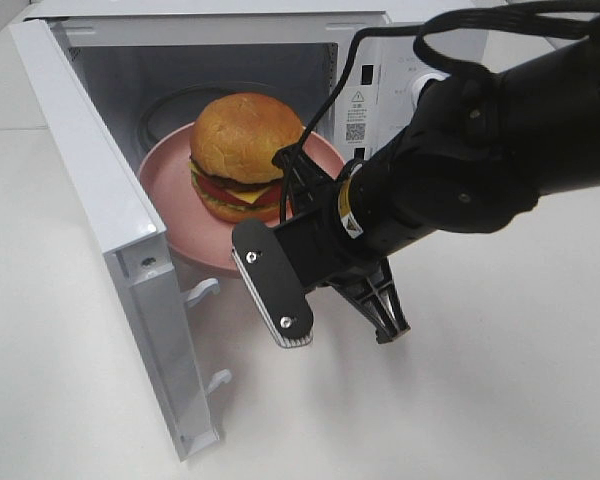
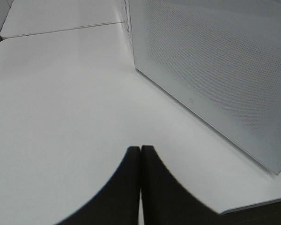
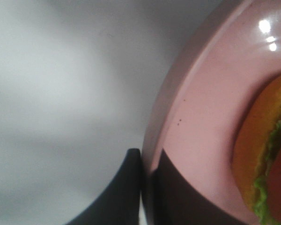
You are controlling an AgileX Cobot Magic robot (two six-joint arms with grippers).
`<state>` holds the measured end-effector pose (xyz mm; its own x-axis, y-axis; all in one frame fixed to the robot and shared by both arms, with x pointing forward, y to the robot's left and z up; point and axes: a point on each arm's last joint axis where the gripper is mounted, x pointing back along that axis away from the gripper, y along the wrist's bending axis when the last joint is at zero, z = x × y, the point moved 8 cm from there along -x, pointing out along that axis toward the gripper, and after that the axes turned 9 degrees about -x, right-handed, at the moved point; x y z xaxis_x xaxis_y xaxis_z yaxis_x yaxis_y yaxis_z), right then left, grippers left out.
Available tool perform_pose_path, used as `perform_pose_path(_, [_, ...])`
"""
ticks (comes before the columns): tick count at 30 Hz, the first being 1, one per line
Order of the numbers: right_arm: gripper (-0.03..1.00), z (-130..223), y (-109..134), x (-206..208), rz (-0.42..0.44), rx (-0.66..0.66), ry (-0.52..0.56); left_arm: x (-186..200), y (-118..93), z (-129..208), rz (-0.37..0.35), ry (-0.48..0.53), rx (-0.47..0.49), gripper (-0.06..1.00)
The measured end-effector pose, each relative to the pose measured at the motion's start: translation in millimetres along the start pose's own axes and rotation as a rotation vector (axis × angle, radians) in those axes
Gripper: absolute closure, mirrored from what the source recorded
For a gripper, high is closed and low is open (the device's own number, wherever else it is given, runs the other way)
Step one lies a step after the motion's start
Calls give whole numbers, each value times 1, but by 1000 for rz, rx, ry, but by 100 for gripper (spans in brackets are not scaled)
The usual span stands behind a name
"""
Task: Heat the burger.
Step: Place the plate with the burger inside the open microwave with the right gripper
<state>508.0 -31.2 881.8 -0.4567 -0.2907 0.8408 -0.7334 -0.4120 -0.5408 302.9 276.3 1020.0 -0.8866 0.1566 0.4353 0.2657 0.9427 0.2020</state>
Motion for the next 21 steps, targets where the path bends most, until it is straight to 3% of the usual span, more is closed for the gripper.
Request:
perform_pose_path(11, [94,0,-23,4,-6,27,-64,0,0,0,0,0,0,94])
perform_pose_path(21, [94,-10,-37,-13,-100,29,-71,0,0,0,0,0,0,94])
